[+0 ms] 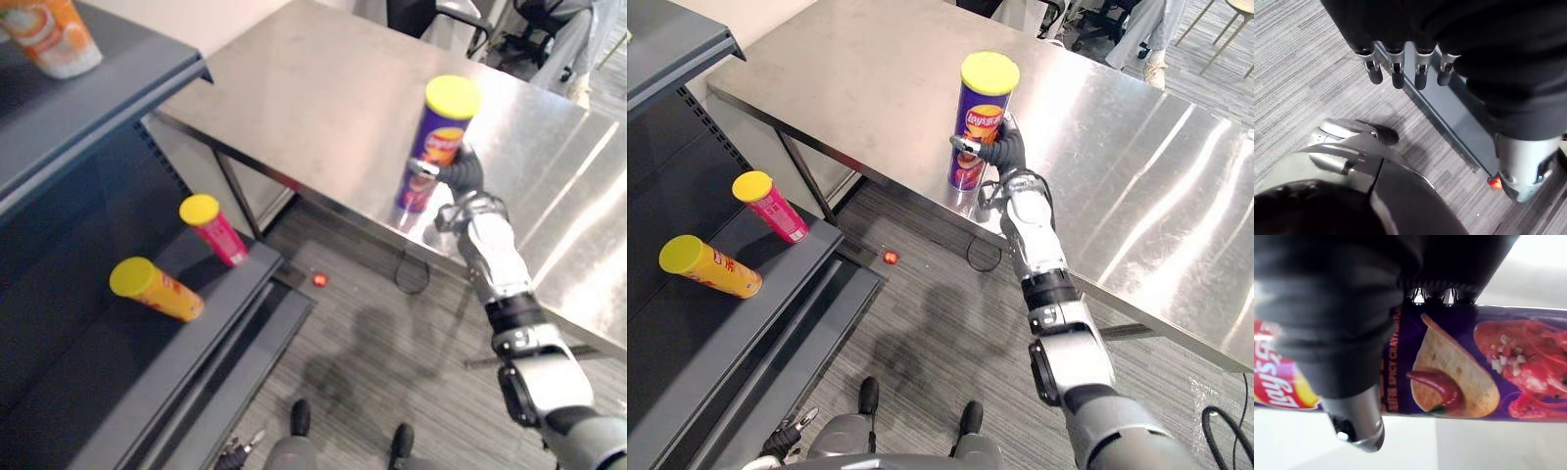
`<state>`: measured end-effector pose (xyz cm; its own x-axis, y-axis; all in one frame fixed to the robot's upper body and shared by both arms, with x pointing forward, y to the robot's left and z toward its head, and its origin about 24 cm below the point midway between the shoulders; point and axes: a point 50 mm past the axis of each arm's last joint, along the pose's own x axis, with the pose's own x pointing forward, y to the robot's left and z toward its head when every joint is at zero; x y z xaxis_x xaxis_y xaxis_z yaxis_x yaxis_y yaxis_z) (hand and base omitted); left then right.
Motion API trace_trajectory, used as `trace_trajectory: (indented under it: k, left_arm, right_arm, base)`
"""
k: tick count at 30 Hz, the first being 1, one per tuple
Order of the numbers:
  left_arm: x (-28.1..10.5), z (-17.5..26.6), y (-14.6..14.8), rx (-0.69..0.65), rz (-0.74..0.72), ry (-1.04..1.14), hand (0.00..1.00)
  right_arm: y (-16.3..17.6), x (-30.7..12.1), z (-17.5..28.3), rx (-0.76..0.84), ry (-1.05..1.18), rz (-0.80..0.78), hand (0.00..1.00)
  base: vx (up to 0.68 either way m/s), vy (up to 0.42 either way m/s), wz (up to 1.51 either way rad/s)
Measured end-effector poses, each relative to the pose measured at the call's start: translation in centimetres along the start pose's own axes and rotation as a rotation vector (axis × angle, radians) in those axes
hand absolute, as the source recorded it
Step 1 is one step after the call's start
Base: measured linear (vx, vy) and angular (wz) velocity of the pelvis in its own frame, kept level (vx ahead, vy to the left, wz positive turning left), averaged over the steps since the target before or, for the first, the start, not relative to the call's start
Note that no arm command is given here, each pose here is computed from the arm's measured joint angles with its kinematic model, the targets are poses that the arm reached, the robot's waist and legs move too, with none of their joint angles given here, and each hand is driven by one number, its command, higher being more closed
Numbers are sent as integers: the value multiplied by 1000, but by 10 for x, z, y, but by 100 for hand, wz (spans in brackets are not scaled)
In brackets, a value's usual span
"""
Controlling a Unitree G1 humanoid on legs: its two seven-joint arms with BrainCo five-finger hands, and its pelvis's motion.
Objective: Put the gum and the chips on the shelf.
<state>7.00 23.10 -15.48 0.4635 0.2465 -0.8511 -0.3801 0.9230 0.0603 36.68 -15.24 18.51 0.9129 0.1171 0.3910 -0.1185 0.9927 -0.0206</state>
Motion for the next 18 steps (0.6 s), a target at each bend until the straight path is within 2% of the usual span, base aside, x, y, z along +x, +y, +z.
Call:
trace_trajectory:
  k: [11, 18]
  left_arm:
    - [-4, -11, 5, 10, 13, 38, 0]
    - [-7, -20, 10, 12, 27, 61, 0]
  right_arm:
    - [-21, -40, 32, 48, -196, -41, 100]
    - [-32, -71, 30, 51, -215, -56, 100]
  base:
    - [-17, -13, -13]
    - [-65, -24, -19]
